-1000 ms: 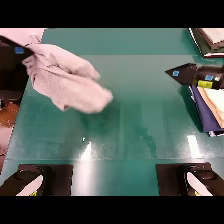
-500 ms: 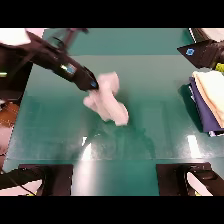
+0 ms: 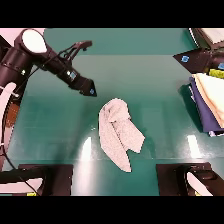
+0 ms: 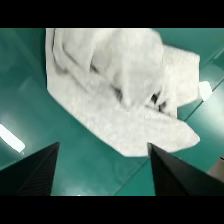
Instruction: Fold the shirts.
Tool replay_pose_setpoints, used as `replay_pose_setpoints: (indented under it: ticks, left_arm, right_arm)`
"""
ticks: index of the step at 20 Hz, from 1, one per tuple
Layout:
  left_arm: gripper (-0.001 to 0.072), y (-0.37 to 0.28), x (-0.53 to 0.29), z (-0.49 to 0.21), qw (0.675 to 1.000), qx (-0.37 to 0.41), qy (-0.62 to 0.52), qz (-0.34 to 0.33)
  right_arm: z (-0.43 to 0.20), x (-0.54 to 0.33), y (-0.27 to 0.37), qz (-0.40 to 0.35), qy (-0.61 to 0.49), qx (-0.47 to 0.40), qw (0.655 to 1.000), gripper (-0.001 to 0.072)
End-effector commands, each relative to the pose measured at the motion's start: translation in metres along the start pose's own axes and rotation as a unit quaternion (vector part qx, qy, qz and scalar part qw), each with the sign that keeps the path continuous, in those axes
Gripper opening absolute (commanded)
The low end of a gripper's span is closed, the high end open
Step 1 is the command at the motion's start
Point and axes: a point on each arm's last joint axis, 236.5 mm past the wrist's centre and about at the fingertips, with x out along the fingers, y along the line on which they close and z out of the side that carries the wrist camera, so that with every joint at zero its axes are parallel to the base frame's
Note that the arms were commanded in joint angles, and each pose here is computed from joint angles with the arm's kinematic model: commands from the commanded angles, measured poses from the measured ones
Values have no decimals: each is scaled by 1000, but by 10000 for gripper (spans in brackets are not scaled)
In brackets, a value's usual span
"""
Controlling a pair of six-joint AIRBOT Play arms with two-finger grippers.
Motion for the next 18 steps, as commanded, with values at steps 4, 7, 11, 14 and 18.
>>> replay_pose_setpoints:
  ticks: [4, 7, 11, 14, 18]
  left_arm:
    - [644, 9, 81, -110, 991, -127, 32, -35]
    - [644, -10, 122, -157, 983, -165, 48, -64]
    - [644, -31, 166, -182, 981, -176, 41, -71]
    - [644, -38, 178, -171, 986, -153, 7, -59]
    - [643, -46, 181, -147, 982, -170, -44, -68]
  right_arm:
    - [-21, 10, -14, -6, 22, 21, 1000, 12]
    - [-22, 14, -17, -5, 24, 27, 999, 12]
    - [-28, 23, -24, -6, 40, 56, 998, 12]
    - [-35, 28, -28, -5, 57, 67, 996, 11]
    - [-38, 30, -28, -4, 63, 67, 996, 12]
